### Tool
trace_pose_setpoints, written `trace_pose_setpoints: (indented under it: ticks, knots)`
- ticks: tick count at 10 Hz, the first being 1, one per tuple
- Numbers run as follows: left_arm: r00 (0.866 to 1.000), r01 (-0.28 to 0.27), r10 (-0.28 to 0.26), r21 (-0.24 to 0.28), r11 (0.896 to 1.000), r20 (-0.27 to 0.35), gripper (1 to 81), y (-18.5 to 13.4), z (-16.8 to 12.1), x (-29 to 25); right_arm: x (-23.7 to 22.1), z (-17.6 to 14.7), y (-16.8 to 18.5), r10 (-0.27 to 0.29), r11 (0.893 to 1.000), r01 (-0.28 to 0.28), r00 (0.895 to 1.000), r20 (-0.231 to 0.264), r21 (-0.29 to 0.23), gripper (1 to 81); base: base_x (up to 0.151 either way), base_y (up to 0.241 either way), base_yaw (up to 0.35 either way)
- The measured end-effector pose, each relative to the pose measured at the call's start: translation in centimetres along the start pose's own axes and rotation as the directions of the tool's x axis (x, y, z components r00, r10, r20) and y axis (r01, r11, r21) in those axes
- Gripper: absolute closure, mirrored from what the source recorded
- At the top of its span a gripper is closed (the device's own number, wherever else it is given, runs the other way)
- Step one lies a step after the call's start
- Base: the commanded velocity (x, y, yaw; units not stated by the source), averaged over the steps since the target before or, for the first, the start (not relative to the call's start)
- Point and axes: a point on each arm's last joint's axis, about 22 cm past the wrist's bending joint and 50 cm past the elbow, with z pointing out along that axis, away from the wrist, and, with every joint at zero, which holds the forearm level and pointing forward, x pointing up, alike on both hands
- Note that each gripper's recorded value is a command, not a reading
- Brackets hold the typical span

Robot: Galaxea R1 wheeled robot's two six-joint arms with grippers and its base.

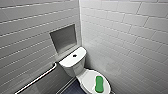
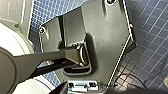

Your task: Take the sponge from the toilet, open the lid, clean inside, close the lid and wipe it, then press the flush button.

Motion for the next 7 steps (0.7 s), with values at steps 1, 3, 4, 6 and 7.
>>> trace_pose_setpoints:
  ticks: [1, 3, 4, 6, 7]
  knots:
    - [1.0, 0.0, 0.0, 0.01, 1.0, 0.001, 1.0, -0.5, -0.1, 0.3, 3.8, -0.8, 0.3, 0.017, 1.0, -0.017, 0.999, -0.045, 0.001, 1.0, 0.0, 0.0, 0.0]
    - [1.0, -0.002, 0.002, 0.007, 1.0, -0.003, 1.0, -0.4, 0.2, 1.1, 12.2, -1.7, -0.3, 0.02, 1.0, -0.017, 0.988, -0.152, 0.022, 1.0, 0.0, 0.0, 0.0]
    - [1.0, -0.006, 0.006, 0.006, 1.0, -0.011, 1.0, -0.4, 0.3, 1.8, 15.1, -1.9, -1.0, 0.011, 0.999, -0.005, 0.983, -0.186, 0.034, 1.0, 0.0, 0.0, 0.0]
    - [1.0, -0.008, 0.009, 0.005, 1.0, -0.02, 1.0, -0.5, 0.7, 2.5, 23.0, -2.4, -3.7, -0.024, 0.997, 0.044, 0.964, -0.265, 0.071, 1.0, 0.0, 0.0, 0.0]
    - [1.0, -0.002, 0.002, 0.003, 1.0, -0.008, 1.0, -0.4, 0.9, 1.6, 26.7, -2.8, -4.9, -0.044, 0.994, 0.071, 0.955, -0.293, 0.082, 1.0, 0.0, 0.0, 0.0]
